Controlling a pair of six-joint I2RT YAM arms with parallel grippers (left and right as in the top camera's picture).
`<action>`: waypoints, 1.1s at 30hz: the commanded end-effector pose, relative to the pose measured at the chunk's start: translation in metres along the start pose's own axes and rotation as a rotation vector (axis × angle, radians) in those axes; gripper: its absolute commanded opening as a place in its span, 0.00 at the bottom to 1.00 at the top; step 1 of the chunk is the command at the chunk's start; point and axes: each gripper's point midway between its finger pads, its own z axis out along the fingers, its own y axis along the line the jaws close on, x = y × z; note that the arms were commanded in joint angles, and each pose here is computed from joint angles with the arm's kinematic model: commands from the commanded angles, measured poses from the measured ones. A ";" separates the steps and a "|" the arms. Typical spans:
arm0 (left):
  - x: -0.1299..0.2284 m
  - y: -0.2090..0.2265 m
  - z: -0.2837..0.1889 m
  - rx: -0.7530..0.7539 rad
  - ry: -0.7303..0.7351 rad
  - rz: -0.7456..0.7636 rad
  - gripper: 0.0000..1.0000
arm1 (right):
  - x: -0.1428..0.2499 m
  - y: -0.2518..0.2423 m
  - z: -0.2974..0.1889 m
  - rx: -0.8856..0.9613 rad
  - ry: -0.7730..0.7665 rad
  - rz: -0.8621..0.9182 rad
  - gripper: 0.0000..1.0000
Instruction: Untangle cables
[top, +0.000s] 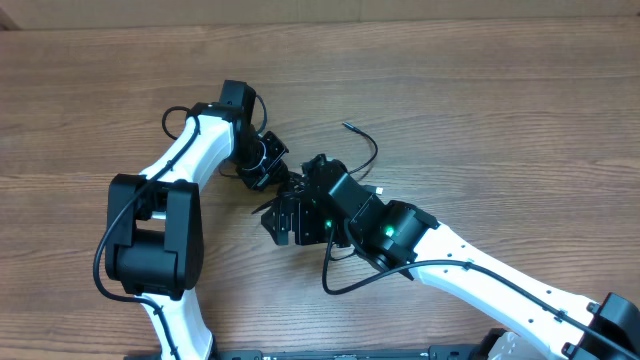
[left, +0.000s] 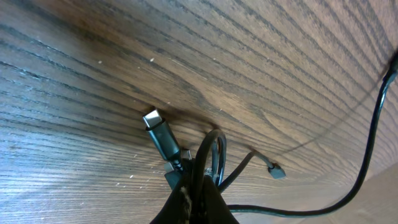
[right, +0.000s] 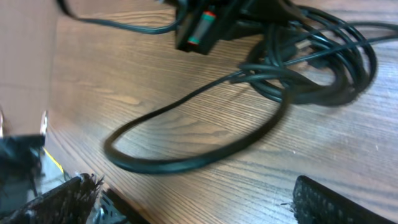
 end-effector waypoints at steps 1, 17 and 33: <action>-0.006 0.002 0.000 -0.015 -0.019 -0.027 0.04 | -0.016 0.023 -0.014 -0.049 -0.028 -0.170 0.98; -0.006 0.002 0.000 -0.015 -0.019 -0.028 0.04 | 0.019 0.037 0.025 -0.048 -0.162 -0.056 1.00; 0.010 -0.001 0.000 0.011 0.062 -0.046 0.04 | -0.020 0.029 0.081 -0.020 -0.409 -0.119 0.96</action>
